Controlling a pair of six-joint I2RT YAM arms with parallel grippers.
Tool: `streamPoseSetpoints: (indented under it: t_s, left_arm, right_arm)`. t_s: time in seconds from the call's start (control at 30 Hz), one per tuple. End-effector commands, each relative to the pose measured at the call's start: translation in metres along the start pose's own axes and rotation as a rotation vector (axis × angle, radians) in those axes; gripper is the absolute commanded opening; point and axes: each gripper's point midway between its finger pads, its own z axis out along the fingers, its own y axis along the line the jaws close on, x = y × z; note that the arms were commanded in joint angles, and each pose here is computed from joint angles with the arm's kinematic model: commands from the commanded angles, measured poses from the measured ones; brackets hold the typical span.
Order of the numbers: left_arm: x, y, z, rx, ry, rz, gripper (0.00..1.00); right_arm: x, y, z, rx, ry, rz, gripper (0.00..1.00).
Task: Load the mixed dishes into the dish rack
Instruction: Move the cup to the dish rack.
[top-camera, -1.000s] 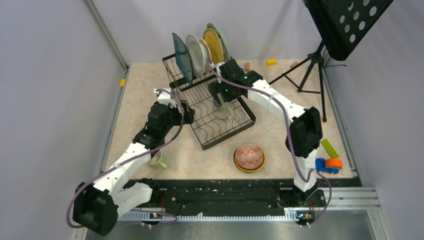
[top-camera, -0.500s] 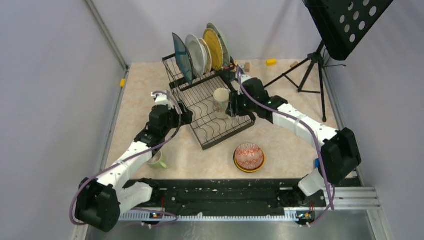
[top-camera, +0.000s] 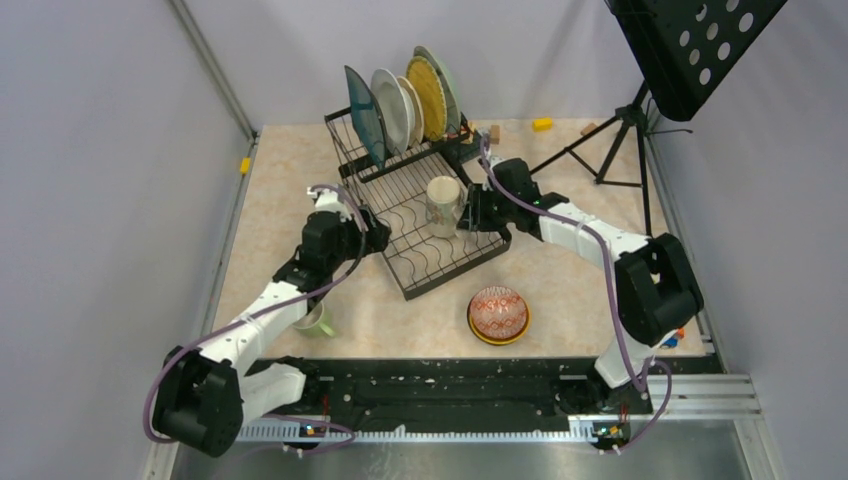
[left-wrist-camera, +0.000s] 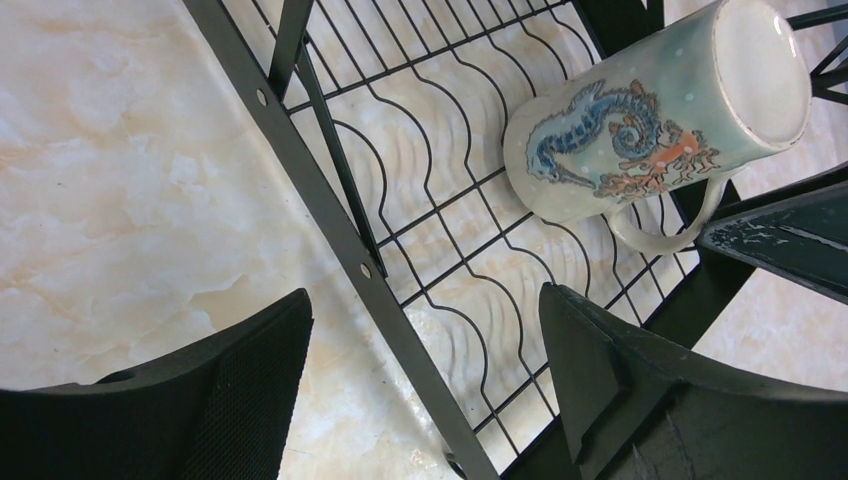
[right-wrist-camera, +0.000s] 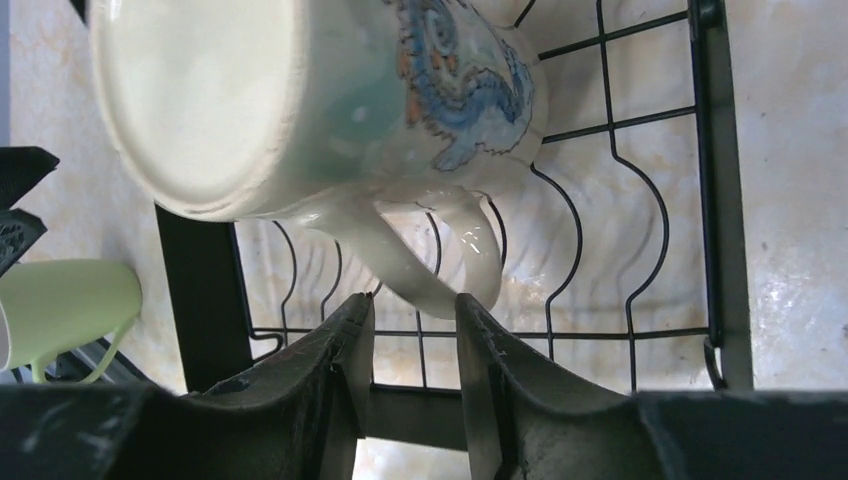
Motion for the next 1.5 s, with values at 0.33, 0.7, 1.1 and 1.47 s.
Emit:
streamPoseSetpoints:
  t_s: [0.33,0.7,1.1,1.47]
  left_arm:
    - [-0.006,-0.015,0.004,0.086,-0.006,0.01,0.87]
    - [-0.008,-0.012,0.005,0.073,-0.009,0.012,0.87]
    - [-0.003,-0.008,0.004,0.059,0.002,0.01,0.87]
    - [-0.001,-0.005,0.004,0.054,0.005,0.009,0.87]
  right_arm:
    - [-0.026,0.03,0.032,-0.181,0.004,-0.069,0.27]
    - [-0.073,0.046,0.059,-0.214,-0.222,0.141,0.35]
    - [-0.105,0.037,0.089,-0.144,-0.401,0.259,0.34]
    - [-0.112,0.038,0.106,-0.133,-0.485,0.26,0.31]
